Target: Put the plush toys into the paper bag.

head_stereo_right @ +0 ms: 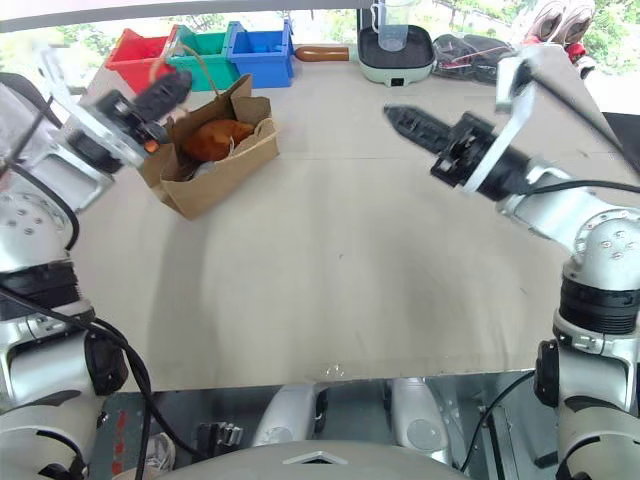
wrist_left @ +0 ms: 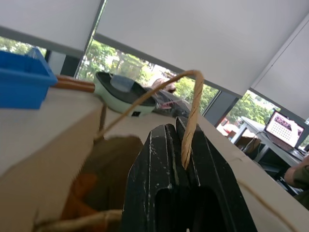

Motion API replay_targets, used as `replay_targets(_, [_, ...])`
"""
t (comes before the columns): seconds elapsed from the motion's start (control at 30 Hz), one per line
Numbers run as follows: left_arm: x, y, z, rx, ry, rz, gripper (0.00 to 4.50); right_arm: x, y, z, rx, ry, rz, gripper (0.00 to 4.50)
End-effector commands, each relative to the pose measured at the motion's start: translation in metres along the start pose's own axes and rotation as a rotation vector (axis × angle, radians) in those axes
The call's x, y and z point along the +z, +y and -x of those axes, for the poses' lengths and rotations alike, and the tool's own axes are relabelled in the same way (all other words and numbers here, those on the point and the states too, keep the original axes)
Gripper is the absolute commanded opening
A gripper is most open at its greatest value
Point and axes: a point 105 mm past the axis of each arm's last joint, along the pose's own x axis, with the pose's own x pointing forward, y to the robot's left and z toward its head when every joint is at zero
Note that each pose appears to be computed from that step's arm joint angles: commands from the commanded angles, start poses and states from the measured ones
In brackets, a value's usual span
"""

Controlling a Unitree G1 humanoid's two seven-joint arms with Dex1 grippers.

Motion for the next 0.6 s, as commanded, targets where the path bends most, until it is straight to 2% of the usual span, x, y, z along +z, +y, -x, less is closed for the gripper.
replay_targets(0.03, [0.023,-0.050,0.002,-0.214,-0.098,0.028,0.00,-0.023,0.003,-0.005,0.004,0.055,0.099,1.82])
replay_targets(0.1, [0.033,-0.077,0.003,-0.340,-0.137,0.084,0.00,-0.036,-0.006,-0.002,-0.038,0.106,0.163,2.67])
replay_targets(0.17, [0.039,-0.089,0.005,-0.392,-0.155,0.118,0.00,-0.046,-0.008,0.002,-0.041,0.153,0.223,3.45])
replay_targets(0.3, [0.058,-0.096,0.011,-0.445,-0.206,0.192,0.00,-0.068,-0.011,0.015,-0.034,0.251,0.320,3.45])
replay_targets(0.43, [0.067,-0.096,0.015,-0.451,-0.228,0.239,0.00,-0.071,-0.013,0.022,-0.036,0.256,0.349,3.45])
replay_targets(0.5, [0.067,-0.094,0.016,-0.438,-0.215,0.247,0.00,-0.057,-0.001,0.029,0.016,0.179,0.320,3.45])
replay_targets(0.6, [0.043,-0.083,0.018,-0.382,-0.125,0.228,0.00,-0.029,0.015,0.044,0.075,0.036,0.262,3.45])
